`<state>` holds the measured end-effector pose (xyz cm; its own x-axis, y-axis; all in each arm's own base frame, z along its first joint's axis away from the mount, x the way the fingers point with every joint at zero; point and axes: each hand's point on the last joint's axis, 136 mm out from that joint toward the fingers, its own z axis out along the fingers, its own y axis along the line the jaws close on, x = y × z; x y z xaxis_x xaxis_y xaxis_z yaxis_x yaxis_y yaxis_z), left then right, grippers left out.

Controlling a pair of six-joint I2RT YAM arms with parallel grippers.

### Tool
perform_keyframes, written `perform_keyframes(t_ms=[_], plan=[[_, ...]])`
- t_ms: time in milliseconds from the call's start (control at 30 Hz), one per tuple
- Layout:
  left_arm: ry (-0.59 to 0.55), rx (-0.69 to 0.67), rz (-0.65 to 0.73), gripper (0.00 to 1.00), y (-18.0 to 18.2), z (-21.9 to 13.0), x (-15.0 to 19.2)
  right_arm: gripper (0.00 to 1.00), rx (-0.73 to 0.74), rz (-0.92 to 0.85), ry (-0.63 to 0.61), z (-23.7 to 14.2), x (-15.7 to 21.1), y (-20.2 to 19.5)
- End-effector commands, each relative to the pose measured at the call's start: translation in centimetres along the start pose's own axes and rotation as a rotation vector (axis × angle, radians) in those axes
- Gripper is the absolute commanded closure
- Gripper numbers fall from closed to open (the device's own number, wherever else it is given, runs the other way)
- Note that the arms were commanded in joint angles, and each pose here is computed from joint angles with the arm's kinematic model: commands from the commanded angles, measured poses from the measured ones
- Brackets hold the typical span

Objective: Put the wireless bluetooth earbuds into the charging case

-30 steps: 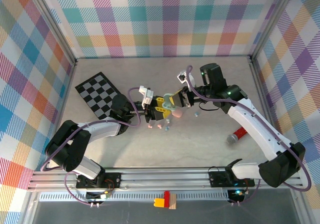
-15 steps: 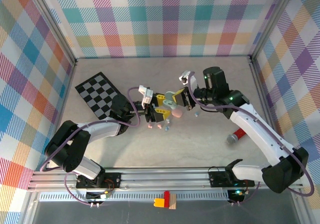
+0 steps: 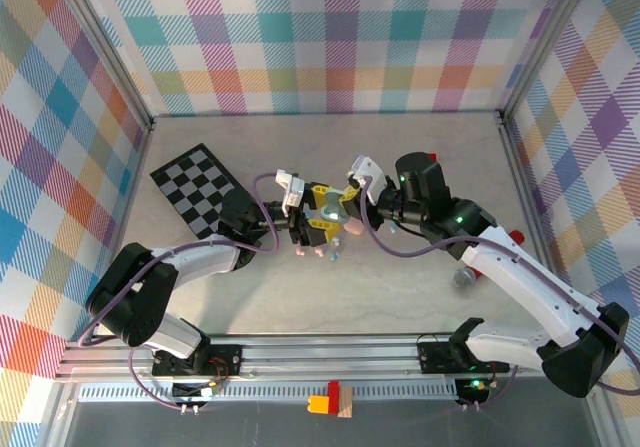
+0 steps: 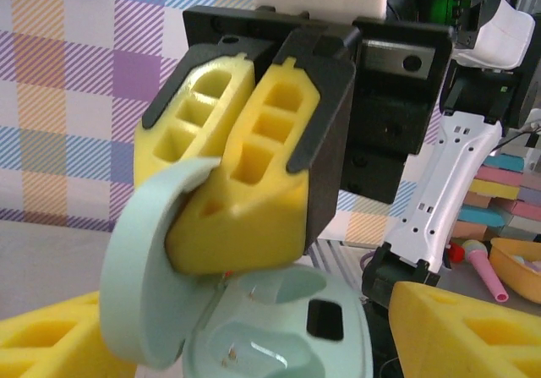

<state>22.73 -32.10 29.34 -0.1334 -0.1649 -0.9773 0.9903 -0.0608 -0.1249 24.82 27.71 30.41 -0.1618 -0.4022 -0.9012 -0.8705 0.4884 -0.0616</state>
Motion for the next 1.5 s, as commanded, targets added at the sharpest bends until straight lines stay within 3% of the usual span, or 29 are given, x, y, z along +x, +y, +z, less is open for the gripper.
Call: perform_keyframes(t_ms=[0, 333, 633, 1033, 1233, 1467], plan=[[-0.007, 0.048, 0.024, 0.28, -1.0, 0.4, -1.0, 1.00, 0.040, -0.083, -0.069, -0.5, -1.6, -0.3], [-0.004, 0.041, 0.032, 0.24, -0.7, 0.3, -0.5, 1.00, 0.075, -0.071, -0.136, -1.5, -2.4, -0.5], [-0.005, 0.055, 0.035, 0.40, -0.9, 0.4, -0.7, 1.00, 0.040, -0.057, -0.129, -1.3, -2.2, 0.0], [-0.008, 0.062, 0.037, 0.42, -1.0, 0.4, -0.8, 1.00, -0.005, -0.054, -0.111, -0.8, -2.1, 0.6], [-0.006, 0.070, 0.037, 0.48, -1.1, 0.4, -0.7, 1.00, -0.008, -0.050, -0.115, -0.7, -2.3, 0.6], [-0.009, 0.070, 0.046, 0.46, -1.1, 0.4, -0.6, 1.00, 0.033, -0.026, -0.132, -1.4, -2.9, -0.1]])
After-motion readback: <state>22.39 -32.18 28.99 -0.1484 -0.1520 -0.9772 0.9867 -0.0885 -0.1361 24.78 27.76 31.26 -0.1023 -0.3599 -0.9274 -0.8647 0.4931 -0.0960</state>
